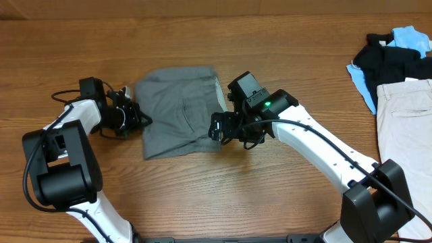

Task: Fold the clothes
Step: 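Grasp the folded shorts' left edge with the left gripper and drag them upper left, then release the folded shorts at the upper left corner with the left gripper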

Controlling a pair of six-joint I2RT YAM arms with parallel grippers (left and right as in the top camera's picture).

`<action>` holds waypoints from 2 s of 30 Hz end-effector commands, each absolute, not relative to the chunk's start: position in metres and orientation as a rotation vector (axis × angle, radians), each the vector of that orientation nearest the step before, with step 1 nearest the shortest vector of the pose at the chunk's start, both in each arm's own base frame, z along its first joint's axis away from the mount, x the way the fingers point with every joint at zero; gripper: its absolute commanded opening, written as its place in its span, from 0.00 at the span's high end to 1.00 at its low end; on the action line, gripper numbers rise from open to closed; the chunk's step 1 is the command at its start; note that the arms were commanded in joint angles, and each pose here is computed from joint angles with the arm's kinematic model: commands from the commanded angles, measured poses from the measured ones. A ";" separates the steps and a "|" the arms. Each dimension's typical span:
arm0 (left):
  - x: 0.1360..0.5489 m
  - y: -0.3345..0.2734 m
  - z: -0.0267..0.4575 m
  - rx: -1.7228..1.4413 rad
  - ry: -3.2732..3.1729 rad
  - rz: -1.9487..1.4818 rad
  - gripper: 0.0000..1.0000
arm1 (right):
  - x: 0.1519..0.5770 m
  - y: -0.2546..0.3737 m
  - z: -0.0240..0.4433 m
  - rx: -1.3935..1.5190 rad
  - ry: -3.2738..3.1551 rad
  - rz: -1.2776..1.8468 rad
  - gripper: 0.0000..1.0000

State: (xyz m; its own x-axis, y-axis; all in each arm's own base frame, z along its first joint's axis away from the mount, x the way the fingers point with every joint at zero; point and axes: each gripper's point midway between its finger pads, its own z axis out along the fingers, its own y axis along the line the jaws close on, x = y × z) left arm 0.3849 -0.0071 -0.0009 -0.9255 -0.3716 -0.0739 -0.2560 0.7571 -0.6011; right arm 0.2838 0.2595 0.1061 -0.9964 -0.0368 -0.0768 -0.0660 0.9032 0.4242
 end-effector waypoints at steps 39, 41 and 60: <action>0.448 0.246 0.017 -1.889 1.459 -0.389 0.96 | 0.272 0.237 0.102 -0.059 3.055 0.518 0.00; 0.458 0.246 0.021 -1.850 1.443 -0.412 0.95 | 0.271 0.238 0.102 -0.063 3.059 0.516 0.00; 0.514 0.221 -0.025 -1.692 1.666 -0.576 0.84 | 0.261 0.240 0.100 -0.101 3.077 0.476 0.00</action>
State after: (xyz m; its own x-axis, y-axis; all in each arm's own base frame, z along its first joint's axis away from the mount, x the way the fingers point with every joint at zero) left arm 0.5173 0.2377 0.0073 0.1687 -0.9730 -0.1576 -0.6363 0.0146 -0.7713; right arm 0.2596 0.2416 0.0954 -0.9985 -0.0547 -0.0067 -0.0541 0.9500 0.3075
